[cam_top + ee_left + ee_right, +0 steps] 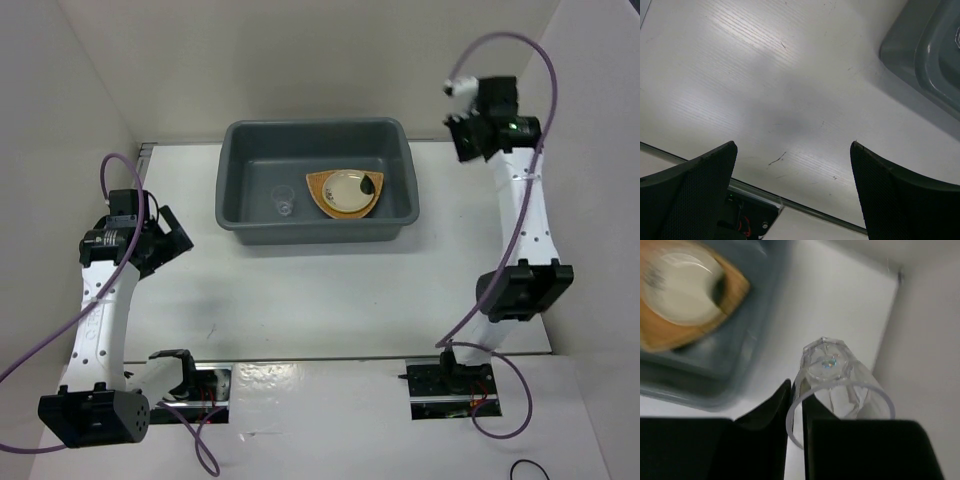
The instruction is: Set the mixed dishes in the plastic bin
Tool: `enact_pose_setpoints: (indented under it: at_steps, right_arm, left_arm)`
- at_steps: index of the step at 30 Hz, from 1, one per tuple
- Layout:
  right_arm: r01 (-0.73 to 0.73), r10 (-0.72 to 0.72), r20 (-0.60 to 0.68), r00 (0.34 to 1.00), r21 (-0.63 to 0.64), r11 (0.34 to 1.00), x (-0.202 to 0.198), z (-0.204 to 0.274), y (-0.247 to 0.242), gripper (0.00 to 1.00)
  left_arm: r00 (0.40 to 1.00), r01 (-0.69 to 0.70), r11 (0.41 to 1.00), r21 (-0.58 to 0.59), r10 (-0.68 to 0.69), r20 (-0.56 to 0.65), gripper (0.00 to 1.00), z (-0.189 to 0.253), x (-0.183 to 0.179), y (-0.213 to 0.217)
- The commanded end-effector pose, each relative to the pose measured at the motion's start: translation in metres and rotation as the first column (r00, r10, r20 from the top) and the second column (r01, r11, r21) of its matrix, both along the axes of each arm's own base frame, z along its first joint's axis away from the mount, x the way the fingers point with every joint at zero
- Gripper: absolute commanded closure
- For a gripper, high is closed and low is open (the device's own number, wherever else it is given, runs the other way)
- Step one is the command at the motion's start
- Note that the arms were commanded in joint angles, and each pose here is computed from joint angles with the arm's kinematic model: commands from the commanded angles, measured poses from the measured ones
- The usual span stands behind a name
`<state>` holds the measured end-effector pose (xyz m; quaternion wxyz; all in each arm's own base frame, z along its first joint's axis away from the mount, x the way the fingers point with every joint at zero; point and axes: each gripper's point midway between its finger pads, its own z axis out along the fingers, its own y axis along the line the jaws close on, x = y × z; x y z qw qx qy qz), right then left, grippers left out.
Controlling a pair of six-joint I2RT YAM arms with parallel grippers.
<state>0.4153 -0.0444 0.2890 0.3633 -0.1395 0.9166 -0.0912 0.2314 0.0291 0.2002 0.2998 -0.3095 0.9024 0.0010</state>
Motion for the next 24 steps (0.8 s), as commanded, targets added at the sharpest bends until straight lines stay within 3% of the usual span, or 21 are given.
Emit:
enact_pose_setpoints:
  at_steps: [1, 5, 10, 14, 24]
  right_arm:
    - [-0.298, 0.293, 0.059, 0.954, 0.093, 0.950, 0.021, 0.038, 0.128, 1.00]
    - [-0.534, 0.530, 0.062, 0.846, 0.084, 0.842, 0.027, 0.029, 0.240, 0.96]
    - [-0.726, 0.737, -0.041, 0.675, 0.143, 0.673, 0.009, -0.034, 0.348, 0.95]
    - [-0.782, 0.801, -0.118, 0.588, 0.170, 0.599, 0.001, -0.088, 0.391, 0.98]
    - [-0.797, 0.824, -0.233, 0.516, 0.223, 0.562, -0.005, -0.166, 0.418, 0.98]
  left_arm:
    - [1.000, -0.028, 1.000, 0.010, 0.028, 0.015, 0.00, 0.002, 0.000, 0.005]
    - [0.999, -0.049, 0.999, 0.007, 0.049, -0.019, 0.00, -0.005, 0.002, 0.010]
    - [0.999, -0.053, 0.999, 0.000, 0.053, -0.009, 0.00, -0.003, 0.001, 0.011]
    - [0.998, -0.062, 0.998, 0.000, 0.062, -0.009, 0.00, -0.003, 0.001, 0.013]
    - [0.999, -0.045, 0.999, -0.010, 0.045, -0.009, 0.00, -0.005, 0.002, 0.010]
